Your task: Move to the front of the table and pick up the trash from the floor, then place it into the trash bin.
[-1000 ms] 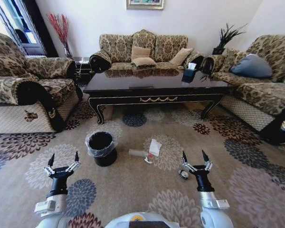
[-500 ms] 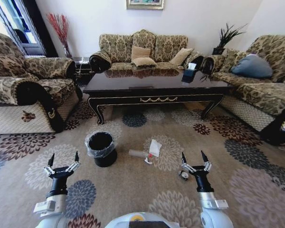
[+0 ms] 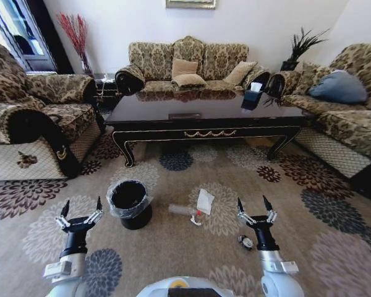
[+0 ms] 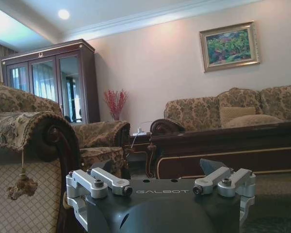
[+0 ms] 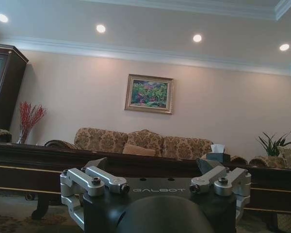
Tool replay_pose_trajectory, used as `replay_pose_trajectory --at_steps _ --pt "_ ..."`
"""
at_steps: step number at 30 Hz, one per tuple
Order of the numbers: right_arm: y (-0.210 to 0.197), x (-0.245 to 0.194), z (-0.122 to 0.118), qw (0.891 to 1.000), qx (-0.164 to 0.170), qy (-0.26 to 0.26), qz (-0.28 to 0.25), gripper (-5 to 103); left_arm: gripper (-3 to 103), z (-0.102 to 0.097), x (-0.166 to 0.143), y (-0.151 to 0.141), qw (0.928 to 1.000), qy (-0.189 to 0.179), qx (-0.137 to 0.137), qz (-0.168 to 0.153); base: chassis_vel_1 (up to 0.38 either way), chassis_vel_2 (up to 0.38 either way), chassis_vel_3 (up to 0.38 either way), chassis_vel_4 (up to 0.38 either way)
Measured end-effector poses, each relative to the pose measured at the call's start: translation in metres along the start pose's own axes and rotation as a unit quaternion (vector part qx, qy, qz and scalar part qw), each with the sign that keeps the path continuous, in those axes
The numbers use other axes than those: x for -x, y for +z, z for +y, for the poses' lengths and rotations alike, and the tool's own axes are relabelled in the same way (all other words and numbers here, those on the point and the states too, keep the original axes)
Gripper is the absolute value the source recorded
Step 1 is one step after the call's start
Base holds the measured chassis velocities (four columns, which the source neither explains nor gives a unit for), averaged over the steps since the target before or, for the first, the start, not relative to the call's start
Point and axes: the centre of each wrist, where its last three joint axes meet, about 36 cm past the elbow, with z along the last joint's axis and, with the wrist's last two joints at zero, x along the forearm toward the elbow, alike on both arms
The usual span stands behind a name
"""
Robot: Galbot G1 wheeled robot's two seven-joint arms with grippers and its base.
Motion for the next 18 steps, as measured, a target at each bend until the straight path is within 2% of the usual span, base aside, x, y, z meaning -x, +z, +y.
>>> replay_pose_trajectory --at_steps 2,3,4,5,6,7,8,9,10,11,12,13,14,15,16,17,18 --pt "0.0 -0.001 0.0 1.0 -0.001 0.002 0.001 100 100 -0.002 0.015 -0.013 0.9987 -0.032 -0.033 0.022 0.013 -0.025 -0.015 0.018" --pt "0.001 -0.001 0.001 1.0 -0.001 0.002 0.001 100 100 -0.003 0.023 -0.018 0.9967 -0.053 -0.045 0.042 0.008 -0.051 -0.008 -0.005" --pt "0.001 -0.001 0.001 1.0 -0.001 0.002 0.001 100 100 -0.003 0.023 -0.018 0.9967 -0.053 -0.045 0.042 0.008 -0.051 -0.008 -0.005" --pt "0.001 -0.002 0.001 1.0 -0.001 0.002 0.002 100 100 -0.004 0.035 -0.025 0.992 -0.086 -0.049 0.078 0.0 0.0 0.0 0.0" --pt "0.002 -0.002 0.001 1.0 -0.001 0.002 0.002 100 100 -0.004 0.041 -0.028 0.9893 -0.098 -0.051 0.095 0.0 0.0 0.0 0.0" --pt "0.003 -0.003 0.002 1.0 0.0 0.002 0.005 100 100 -0.002 0.055 -0.032 0.9839 -0.111 -0.059 0.127 0.0 0.0 0.0 0.0" --pt "0.004 -0.004 0.002 1.0 0.0 0.002 0.006 100 100 0.0 0.062 -0.032 0.9816 -0.109 -0.066 0.143 0.0 0.0 0.0 0.0" --pt "0.005 -0.005 0.003 1.0 0.0 0.002 0.008 100 100 0.005 0.073 -0.031 0.9766 -0.099 -0.076 0.175 0.0 0.0 0.0 0.0" --pt "0.005 -0.005 0.003 1.0 0.0 0.002 0.008 100 100 0.005 0.073 -0.031 0.9766 -0.099 -0.076 0.175 0.0 0.0 0.0 0.0" --pt "0.005 -0.005 0.003 1.0 0.0 0.001 0.008 100 100 0.007 0.078 -0.031 0.9732 -0.092 -0.082 0.194 0.0 0.0 0.0 0.0" --pt "0.006 -0.005 0.004 1.0 0.0 0.001 0.009 100 100 0.011 0.086 -0.03 0.9656 -0.078 -0.095 0.229 0.0 0.0 0.0 0.0" --pt "0.007 -0.006 0.004 1.0 0.0 0.0 0.011 100 100 0.016 0.098 -0.03 0.9533 -0.057 -0.109 0.276 0.0 0.0 0.0 0.0" --pt "0.008 -0.007 0.004 1.0 0.0 0.0 0.012 100 100 0.019 0.108 -0.03 0.943 -0.039 -0.12 0.308 0.0 0.0 0.0 0.0" --pt "0.008 -0.007 0.004 1.0 0.0 0.0 0.012 100 100 0.019 0.108 -0.03 0.943 -0.039 -0.12 0.308 0.0 0.0 0.0 0.0" --pt "0.009 -0.007 0.004 1.0 0.001 0.0 0.014 100 100 0.022 0.115 -0.03 0.9364 -0.029 -0.125 0.327 0.0 0.0 0.0 0.0" --pt "0.011 -0.008 0.005 1.0 0.002 -0.001 0.016 100 100 0.026 0.127 -0.025 0.9269 -0.019 -0.126 0.353 0.0 0.0 0.0 0.0" --pt "0.011 -0.008 0.005 1.0 0.002 -0.001 0.016 100 100 0.026 0.127 -0.025 0.9269 -0.019 -0.126 0.353 0.0 0.0 0.0 0.0"
